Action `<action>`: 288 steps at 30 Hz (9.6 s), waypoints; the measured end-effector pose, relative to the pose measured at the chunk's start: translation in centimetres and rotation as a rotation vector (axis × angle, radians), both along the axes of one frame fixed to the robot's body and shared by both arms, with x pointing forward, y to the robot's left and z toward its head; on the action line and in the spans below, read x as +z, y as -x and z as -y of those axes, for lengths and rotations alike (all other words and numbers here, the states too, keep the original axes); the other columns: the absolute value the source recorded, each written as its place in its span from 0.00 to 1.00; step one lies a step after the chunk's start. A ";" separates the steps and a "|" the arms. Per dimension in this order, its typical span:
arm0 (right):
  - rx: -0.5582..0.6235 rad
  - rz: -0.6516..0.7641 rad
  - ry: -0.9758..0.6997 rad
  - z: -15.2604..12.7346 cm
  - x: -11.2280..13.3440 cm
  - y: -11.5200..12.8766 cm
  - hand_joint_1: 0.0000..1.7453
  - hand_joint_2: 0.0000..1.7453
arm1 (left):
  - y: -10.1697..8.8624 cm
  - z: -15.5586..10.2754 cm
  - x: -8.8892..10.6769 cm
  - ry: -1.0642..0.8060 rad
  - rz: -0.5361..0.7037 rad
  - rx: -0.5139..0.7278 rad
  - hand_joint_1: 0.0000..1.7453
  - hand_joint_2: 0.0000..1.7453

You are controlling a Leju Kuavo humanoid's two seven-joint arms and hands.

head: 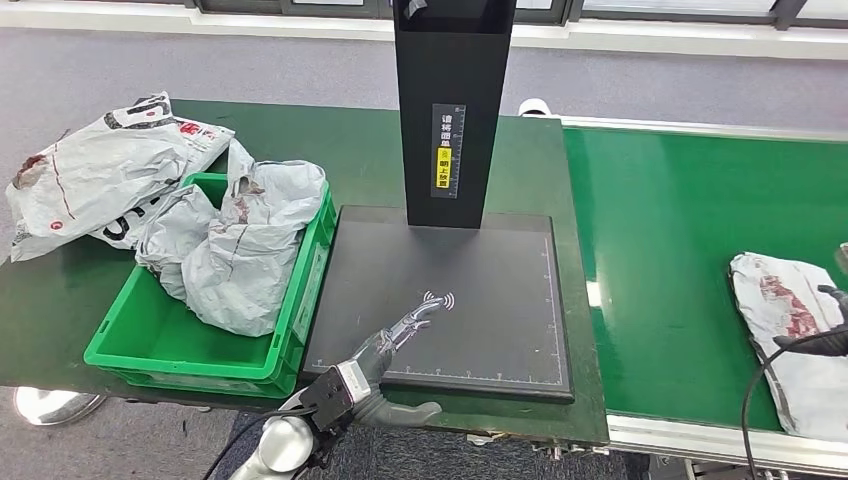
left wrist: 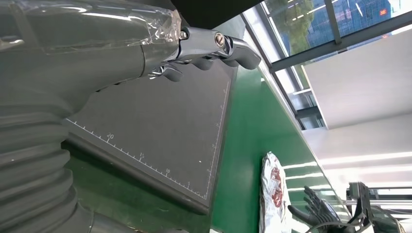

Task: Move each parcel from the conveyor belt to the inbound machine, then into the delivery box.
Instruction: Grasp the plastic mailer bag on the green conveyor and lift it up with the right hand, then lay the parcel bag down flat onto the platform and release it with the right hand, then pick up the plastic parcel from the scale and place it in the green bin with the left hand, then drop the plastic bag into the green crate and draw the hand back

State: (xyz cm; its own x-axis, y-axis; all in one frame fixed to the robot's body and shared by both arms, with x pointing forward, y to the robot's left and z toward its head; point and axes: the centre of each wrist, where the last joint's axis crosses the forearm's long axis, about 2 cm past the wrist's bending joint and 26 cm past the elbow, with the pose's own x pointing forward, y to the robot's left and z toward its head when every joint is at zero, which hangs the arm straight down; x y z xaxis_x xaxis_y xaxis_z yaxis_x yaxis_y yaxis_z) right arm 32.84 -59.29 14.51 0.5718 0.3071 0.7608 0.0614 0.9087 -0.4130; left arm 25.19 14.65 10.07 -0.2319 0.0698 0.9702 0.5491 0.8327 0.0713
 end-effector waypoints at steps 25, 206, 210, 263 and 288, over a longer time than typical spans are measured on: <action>-0.359 0.087 -0.238 -1.6 -6.4 4.7 0.00 1.00 | 0.4 0.2 -0.2 0.012 -0.018 0.011 0.00 1.00; 0.682 1.001 -0.706 -48.7 3.1 3.9 0.00 1.00 | -14.8 5.0 4.8 -1.599 0.162 -0.316 1.00 1.00; 0.653 0.997 -0.702 -48.4 2.9 3.9 0.00 1.00 | -14.8 5.6 5.2 -1.581 0.211 -0.295 1.00 1.00; 0.321 1.002 -0.522 -42.4 2.1 6.8 0.00 1.00 | -13.0 -12.9 12.9 -1.561 0.163 1.104 1.00 1.00; 0.321 0.987 -0.543 -43.0 2.4 5.3 0.00 1.00 | -16.8 -15.6 2.9 -1.912 -0.257 0.642 0.00 0.00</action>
